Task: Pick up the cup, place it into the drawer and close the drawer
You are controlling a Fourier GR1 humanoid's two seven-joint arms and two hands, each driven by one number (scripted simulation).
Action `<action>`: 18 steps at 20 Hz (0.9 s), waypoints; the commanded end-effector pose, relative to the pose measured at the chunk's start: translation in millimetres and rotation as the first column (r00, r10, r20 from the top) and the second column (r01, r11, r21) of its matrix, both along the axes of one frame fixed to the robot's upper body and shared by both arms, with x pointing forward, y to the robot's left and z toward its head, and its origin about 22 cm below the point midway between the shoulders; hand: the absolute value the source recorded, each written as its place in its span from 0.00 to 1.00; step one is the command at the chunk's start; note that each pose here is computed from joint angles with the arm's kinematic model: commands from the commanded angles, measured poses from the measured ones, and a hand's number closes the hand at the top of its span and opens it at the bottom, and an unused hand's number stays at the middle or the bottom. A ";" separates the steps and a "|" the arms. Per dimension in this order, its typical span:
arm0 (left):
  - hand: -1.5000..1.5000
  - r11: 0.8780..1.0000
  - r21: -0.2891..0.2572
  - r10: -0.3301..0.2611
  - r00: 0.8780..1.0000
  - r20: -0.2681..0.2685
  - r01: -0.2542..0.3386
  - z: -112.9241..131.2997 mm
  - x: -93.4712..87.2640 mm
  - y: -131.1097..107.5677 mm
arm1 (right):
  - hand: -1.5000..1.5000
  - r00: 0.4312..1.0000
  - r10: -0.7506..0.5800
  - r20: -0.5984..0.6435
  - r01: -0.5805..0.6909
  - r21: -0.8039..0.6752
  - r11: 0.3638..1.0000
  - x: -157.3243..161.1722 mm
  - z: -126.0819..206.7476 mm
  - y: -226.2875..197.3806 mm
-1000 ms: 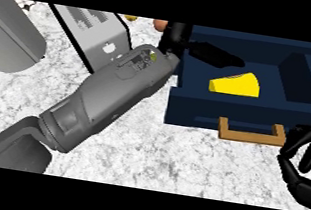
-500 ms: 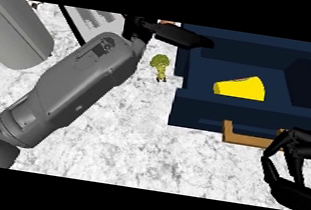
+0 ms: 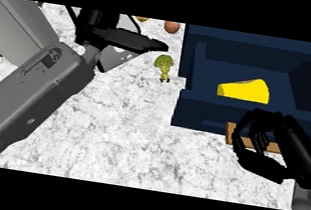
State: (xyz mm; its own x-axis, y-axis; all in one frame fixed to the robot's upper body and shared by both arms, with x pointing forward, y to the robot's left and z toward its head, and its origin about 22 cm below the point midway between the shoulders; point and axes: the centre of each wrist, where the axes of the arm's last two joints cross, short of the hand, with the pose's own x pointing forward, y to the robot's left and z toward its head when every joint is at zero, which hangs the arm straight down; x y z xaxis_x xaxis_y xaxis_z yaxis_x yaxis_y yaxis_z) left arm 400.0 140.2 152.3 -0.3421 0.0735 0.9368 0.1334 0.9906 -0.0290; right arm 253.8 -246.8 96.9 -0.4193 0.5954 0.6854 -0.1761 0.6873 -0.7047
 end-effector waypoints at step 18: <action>0.00 0.998 -0.020 0.054 0.998 -0.013 -0.054 -53.3 -67.5 121.4 | 1.00 1.000 0.001 0.000 -0.001 -0.445 0.895 109.9 -120.5 48.6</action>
